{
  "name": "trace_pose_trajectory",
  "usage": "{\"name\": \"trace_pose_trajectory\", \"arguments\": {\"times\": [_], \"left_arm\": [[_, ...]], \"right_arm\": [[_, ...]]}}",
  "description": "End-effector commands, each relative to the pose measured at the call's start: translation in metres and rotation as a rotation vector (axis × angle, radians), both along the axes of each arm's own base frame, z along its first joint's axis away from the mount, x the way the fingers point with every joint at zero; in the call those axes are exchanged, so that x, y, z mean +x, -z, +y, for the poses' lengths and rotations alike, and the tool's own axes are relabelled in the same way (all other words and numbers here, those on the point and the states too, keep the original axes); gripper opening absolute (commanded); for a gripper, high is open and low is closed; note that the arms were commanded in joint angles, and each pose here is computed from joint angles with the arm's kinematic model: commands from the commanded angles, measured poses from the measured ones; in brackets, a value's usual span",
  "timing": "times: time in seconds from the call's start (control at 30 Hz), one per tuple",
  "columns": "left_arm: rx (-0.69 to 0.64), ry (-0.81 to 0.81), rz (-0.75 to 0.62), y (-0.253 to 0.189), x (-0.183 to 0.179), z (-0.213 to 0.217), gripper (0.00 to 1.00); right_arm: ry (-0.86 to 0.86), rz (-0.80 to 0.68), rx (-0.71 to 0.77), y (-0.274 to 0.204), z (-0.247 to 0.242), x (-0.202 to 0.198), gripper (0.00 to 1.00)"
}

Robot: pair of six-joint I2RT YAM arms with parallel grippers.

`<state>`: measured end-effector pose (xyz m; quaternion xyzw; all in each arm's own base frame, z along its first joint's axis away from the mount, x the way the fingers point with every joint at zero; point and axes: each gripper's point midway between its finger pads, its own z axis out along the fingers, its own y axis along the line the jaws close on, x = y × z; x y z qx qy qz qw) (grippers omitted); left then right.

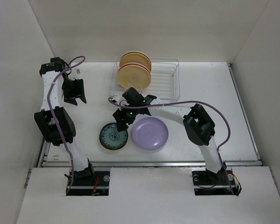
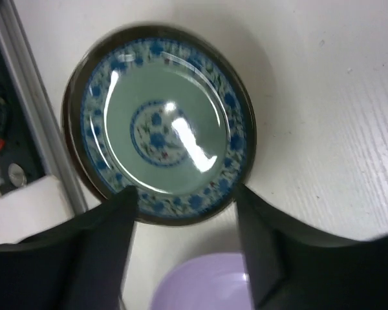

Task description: Unload the plates from the dish rack

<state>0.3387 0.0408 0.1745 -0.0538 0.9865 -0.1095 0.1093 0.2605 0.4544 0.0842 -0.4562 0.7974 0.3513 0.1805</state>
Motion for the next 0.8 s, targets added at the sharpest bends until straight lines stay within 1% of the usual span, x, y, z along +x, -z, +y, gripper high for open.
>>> {"name": "trace_pose_trajectory", "arguments": {"times": [0.0,0.07,0.17,0.2,0.23,0.27,0.3,0.33,0.37,0.4,0.43,0.47,0.5,0.53,0.57,0.6,0.63,0.67,0.7,0.73,0.77], "left_arm": [[0.027,-0.004,-0.082,-0.022,0.002,0.002,0.48],[0.032,0.047,-0.116,-0.029,0.007,-0.004,0.48],[0.061,0.161,-0.213,-0.044,0.032,-0.024,0.48],[0.068,0.229,-0.241,-0.045,0.041,-0.039,0.47],[0.095,0.26,-0.309,-0.057,0.056,-0.044,0.47],[0.102,0.293,-0.343,-0.061,0.065,-0.052,0.46],[0.103,0.345,-0.369,-0.061,0.075,-0.069,0.46],[0.12,0.378,-0.447,-0.07,0.092,-0.076,0.45],[0.126,0.405,-0.486,-0.074,0.099,-0.085,0.45],[0.118,0.444,-0.505,-0.069,0.109,-0.097,0.45],[0.12,0.5,-0.546,-0.072,0.116,-0.116,0.45],[0.143,0.542,-0.636,-0.083,0.132,-0.126,0.45],[0.141,0.559,-0.667,-0.082,0.142,-0.137,0.45],[0.144,0.582,-0.693,-0.078,0.153,-0.146,0.45],[0.151,0.599,-0.753,-0.077,0.171,-0.162,0.45],[0.163,0.599,-0.797,-0.084,0.178,-0.167,0.45],[0.174,0.599,-0.818,-0.082,0.187,-0.172,0.45],[0.185,0.62,-0.808,-0.065,0.197,-0.182,0.45],[0.203,0.626,-0.837,-0.07,0.207,-0.187,0.45],[0.236,0.619,-0.833,-0.066,0.215,-0.183,0.43],[0.239,0.63,-0.806,-0.048,0.221,-0.19,0.43]], "right_arm": [[-0.005,-0.068,0.091,-0.041,0.02,0.009,0.75],[0.02,-0.106,0.096,-0.06,0.018,0.015,0.76],[0.077,-0.169,0.154,-0.105,0.01,0.029,0.77],[0.128,-0.214,0.194,-0.134,0.0,0.042,0.77],[0.176,-0.229,0.216,-0.15,-0.008,0.052,0.77],[0.23,-0.248,0.223,-0.16,-0.018,0.062,0.77],[0.355,-0.294,0.198,-0.165,-0.043,0.09,0.79],[0.428,-0.333,0.219,-0.187,-0.06,0.102,0.79],[0.513,-0.341,0.224,-0.197,-0.076,0.115,0.8],[0.653,-0.371,0.179,-0.194,-0.113,0.143,0.8],[0.732,-0.395,0.179,-0.205,-0.136,0.153,0.8],[0.816,-0.402,0.168,-0.207,-0.156,0.163,0.8],[0.883,-0.416,0.149,-0.207,-0.176,0.171,0.8],[0.982,-0.435,0.11,-0.201,-0.208,0.185,0.8],[1.04,-0.453,0.099,-0.202,-0.232,0.191,0.8],[1.042,-0.46,0.11,-0.208,-0.234,0.189,0.8],[1.062,-0.462,0.099,-0.206,-0.243,0.19,0.8],[1.088,-0.465,0.085,-0.204,-0.256,0.189,0.8],[1.105,-0.469,0.077,-0.204,-0.262,0.189,0.8],[1.103,-0.462,0.067,-0.198,-0.263,0.188,0.8],[1.116,-0.46,0.06,-0.196,-0.271,0.186,0.8]]}}
